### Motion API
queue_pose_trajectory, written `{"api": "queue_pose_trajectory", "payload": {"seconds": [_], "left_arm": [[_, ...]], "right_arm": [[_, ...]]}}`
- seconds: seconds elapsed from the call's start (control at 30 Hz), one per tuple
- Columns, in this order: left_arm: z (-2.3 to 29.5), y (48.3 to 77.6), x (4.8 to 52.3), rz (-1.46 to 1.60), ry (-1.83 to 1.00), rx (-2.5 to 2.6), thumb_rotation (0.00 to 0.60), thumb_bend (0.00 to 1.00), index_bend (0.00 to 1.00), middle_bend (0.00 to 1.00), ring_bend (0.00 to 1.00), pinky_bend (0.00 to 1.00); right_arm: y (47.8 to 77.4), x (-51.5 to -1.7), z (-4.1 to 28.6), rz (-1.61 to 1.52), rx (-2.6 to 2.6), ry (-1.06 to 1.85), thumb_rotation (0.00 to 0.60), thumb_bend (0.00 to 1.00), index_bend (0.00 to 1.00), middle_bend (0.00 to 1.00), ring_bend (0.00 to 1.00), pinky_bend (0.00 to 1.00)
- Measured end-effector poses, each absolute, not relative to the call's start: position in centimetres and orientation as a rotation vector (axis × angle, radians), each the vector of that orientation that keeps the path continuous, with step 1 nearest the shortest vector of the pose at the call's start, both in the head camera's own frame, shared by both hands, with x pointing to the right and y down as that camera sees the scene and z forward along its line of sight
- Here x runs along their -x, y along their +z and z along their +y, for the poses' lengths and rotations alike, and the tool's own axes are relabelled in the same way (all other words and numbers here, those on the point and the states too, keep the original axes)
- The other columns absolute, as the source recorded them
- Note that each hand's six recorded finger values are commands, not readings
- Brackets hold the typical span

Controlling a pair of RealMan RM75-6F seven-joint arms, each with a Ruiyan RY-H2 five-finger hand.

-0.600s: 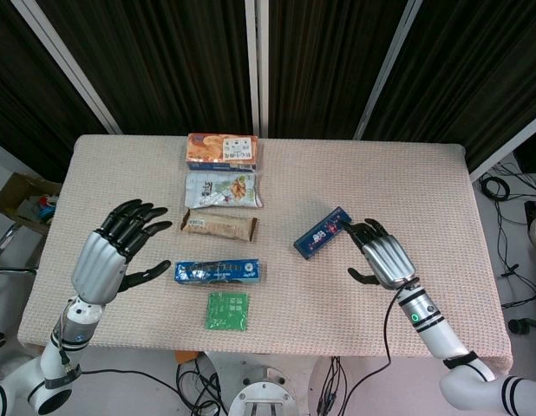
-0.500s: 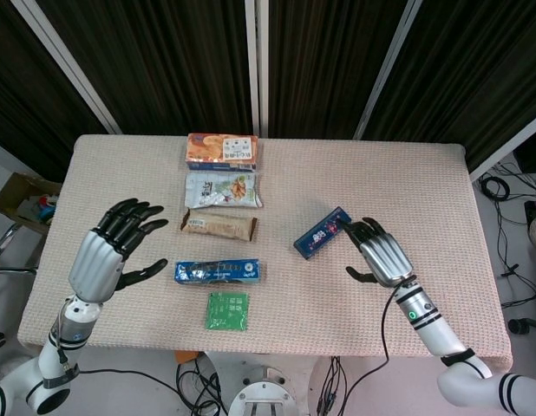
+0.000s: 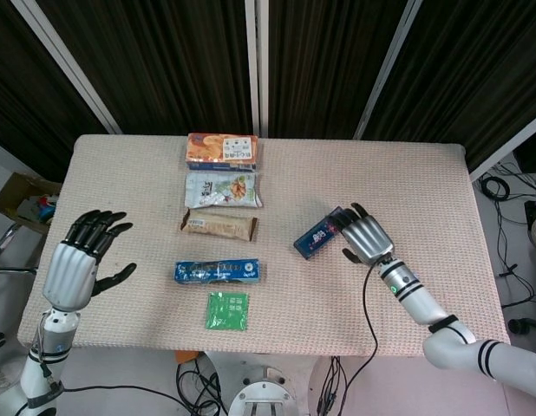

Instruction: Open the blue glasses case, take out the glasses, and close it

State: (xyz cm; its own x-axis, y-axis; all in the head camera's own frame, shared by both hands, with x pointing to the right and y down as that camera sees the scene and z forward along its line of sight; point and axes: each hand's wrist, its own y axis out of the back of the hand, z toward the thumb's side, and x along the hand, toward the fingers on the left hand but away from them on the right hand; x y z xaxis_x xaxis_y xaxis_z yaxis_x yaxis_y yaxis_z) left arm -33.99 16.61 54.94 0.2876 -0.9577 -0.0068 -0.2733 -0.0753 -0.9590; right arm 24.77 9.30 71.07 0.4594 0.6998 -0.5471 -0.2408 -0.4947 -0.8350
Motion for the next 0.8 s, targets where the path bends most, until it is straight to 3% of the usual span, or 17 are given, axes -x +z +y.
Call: {"api": "queue_pose_trajectory", "payload": {"seconds": [0.27,0.57,0.8], "left_arm": [[19.2,56.7,38.4,1.198,-1.081,1.515,0.600,0.02,0.28,0.23,0.20,0.21],[20.0,57.2,39.3,1.223,-1.105,1.510,0.600,0.02,0.28,0.23,0.20,0.21],[19.8,57.1,39.0,1.214,-1.090,1.515,0.600,0.02,0.28,0.23,0.20,0.21]], "right_arm": [[73.4,-22.5,8.5,-0.296,1.718,1.214,0.600,0.30,0.18,0.22,0.16,0.17],[74.5,-21.9,8.1,-0.270,1.725,1.234,0.600,0.34,0.21,0.22,0.16,0.17],[74.9,-21.2,7.8,-0.255,1.731,1.238,0.600,0.47,0.27,0.23,0.16,0.17]]}}
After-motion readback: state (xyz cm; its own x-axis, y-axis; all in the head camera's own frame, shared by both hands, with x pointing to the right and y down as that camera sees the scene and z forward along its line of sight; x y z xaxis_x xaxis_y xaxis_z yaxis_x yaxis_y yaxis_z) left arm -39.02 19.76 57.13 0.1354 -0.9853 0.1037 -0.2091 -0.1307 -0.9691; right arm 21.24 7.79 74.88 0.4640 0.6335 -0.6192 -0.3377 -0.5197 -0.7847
